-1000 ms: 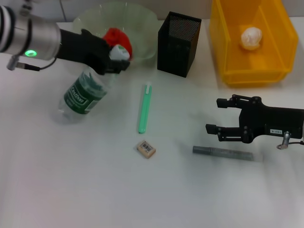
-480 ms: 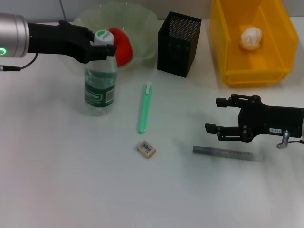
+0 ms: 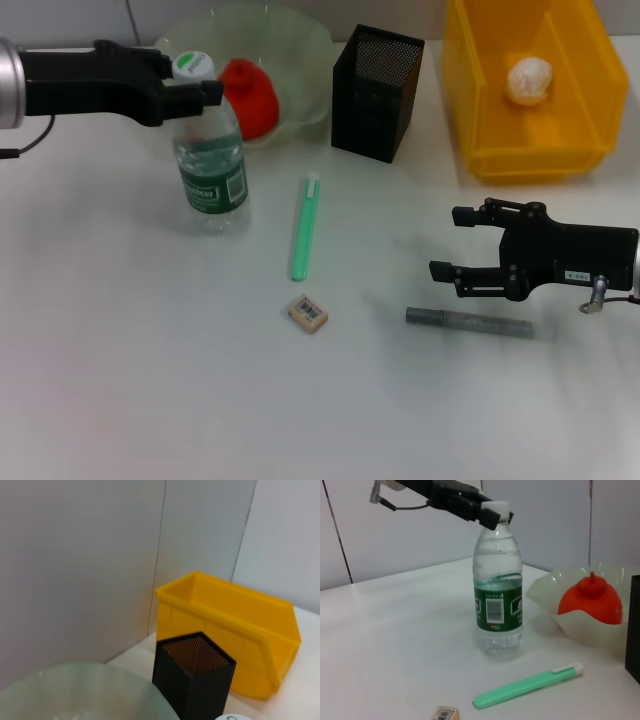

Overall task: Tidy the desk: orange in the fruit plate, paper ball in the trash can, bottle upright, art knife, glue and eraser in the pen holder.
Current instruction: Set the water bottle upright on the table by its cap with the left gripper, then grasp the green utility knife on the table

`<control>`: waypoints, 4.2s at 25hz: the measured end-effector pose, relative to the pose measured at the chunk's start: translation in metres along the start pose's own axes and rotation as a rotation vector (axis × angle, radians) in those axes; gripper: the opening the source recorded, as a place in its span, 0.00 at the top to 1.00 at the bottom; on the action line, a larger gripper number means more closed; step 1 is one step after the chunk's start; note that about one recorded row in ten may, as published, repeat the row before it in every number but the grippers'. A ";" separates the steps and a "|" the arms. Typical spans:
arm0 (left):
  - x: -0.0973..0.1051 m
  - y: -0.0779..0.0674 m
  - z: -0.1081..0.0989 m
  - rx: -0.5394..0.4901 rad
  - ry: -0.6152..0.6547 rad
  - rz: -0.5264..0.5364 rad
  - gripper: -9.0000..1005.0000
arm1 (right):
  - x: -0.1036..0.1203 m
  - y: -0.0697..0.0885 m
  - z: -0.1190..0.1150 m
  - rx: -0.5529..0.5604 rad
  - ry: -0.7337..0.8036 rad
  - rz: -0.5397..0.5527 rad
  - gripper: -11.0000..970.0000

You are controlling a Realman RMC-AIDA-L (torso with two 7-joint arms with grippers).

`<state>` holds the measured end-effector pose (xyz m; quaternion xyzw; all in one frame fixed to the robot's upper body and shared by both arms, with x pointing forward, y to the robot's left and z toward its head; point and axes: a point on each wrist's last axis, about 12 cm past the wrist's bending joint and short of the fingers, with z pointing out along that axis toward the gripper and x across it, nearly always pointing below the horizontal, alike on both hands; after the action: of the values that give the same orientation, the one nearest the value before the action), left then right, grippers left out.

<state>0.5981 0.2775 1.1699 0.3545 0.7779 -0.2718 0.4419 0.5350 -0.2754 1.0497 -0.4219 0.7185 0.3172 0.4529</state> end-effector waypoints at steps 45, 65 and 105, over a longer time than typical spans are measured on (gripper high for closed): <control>0.033 0.017 -0.009 -0.124 -0.088 -0.044 0.48 | 0.000 0.000 0.000 0.004 0.001 0.001 0.15; 0.034 0.018 -0.011 -0.133 -0.095 -0.050 0.23 | 0.000 0.000 0.000 0.005 -0.003 0.004 0.15; 0.133 -0.066 0.016 0.299 -0.190 0.093 0.17 | -0.014 -0.008 0.007 -0.005 -0.013 0.043 0.15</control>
<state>0.5062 0.2678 1.0528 0.4246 0.6664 -0.3957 0.4681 0.5482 -0.2685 1.0596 -0.4056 0.7237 0.3314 0.4494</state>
